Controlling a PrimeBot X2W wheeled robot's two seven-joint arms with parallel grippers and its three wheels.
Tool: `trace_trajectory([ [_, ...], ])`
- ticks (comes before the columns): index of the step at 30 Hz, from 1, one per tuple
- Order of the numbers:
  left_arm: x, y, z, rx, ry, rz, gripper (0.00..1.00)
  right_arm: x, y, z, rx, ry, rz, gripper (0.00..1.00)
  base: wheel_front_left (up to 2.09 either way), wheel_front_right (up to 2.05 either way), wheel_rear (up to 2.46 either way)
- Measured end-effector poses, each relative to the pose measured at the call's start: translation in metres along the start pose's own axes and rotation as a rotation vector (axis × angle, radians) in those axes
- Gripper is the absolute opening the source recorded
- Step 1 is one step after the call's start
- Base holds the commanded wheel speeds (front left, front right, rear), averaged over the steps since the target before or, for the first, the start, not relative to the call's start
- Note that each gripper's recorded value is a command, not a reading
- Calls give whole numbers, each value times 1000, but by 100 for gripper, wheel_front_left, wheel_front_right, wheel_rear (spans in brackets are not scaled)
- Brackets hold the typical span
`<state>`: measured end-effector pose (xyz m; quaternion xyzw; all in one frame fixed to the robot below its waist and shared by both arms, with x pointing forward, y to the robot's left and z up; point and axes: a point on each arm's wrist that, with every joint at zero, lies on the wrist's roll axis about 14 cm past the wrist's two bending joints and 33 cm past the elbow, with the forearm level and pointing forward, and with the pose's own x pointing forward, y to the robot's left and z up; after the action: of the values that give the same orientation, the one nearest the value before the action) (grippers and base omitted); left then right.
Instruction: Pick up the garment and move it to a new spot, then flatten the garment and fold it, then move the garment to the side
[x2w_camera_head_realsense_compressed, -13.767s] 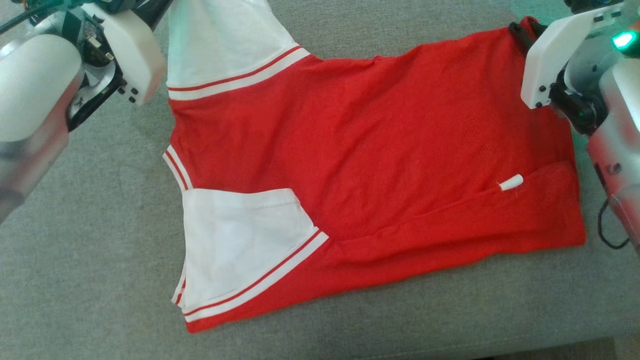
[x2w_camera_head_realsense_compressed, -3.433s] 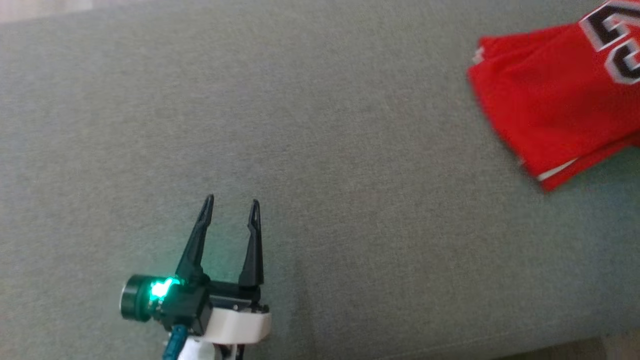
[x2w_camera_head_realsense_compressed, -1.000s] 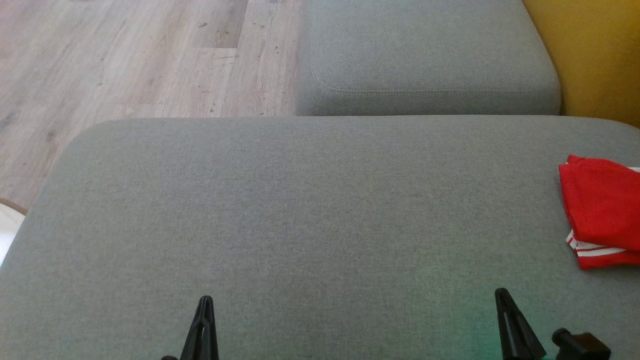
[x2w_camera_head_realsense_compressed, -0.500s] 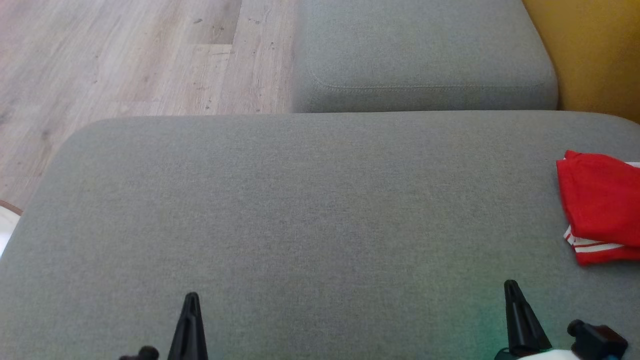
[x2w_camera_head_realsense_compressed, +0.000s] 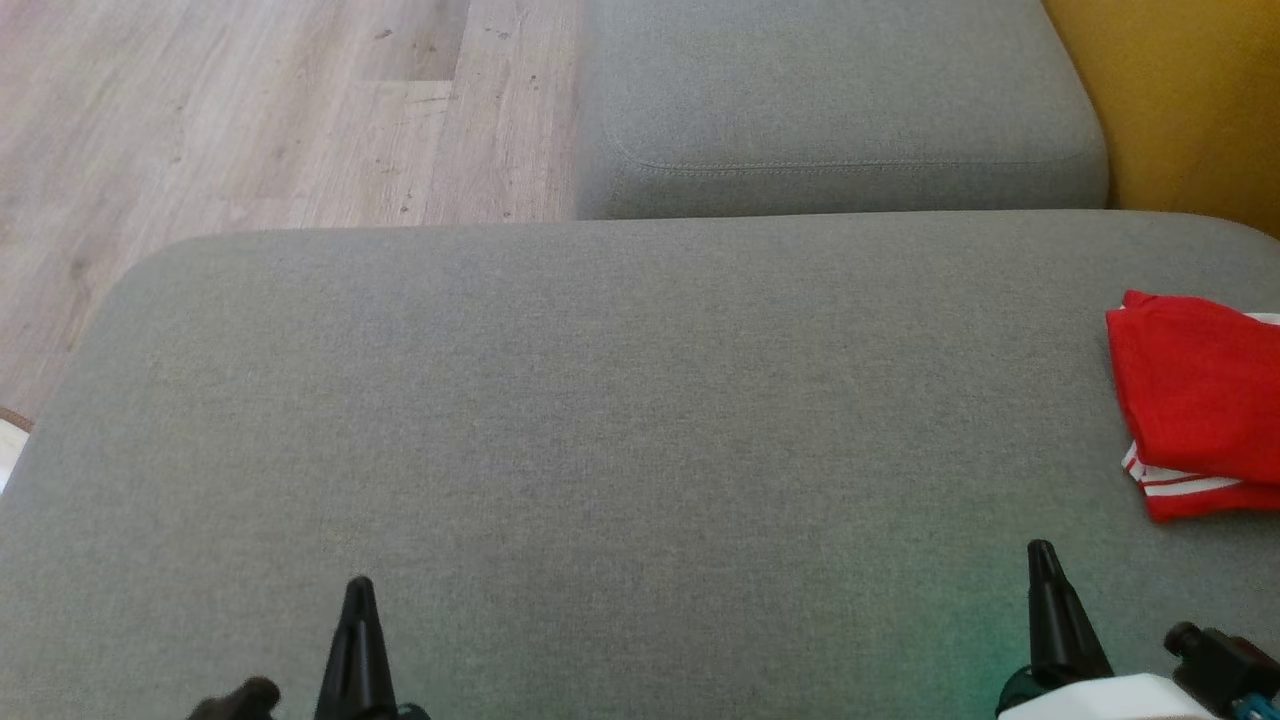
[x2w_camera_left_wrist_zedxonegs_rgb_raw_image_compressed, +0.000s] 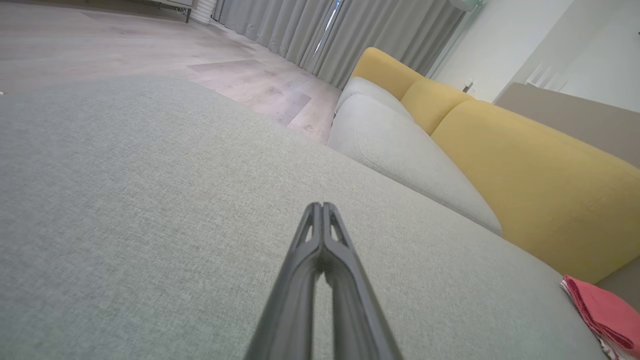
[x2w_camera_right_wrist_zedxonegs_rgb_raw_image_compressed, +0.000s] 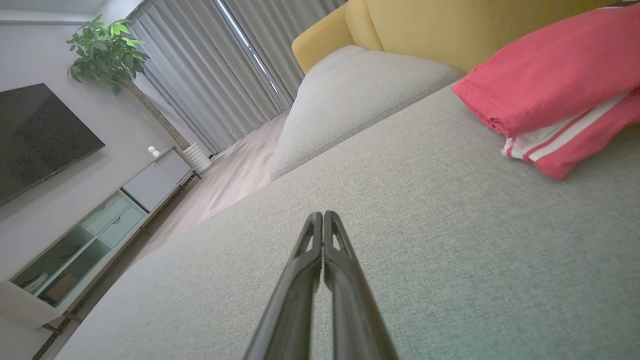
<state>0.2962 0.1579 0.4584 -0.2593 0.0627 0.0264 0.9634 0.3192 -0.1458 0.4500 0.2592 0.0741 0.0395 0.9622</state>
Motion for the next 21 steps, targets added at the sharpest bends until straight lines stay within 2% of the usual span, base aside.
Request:
trace_trajectory([
  [21,19,6,5,-236,28,15,0,8,-15,8,248,-12,-62,0,0,0,0],
])
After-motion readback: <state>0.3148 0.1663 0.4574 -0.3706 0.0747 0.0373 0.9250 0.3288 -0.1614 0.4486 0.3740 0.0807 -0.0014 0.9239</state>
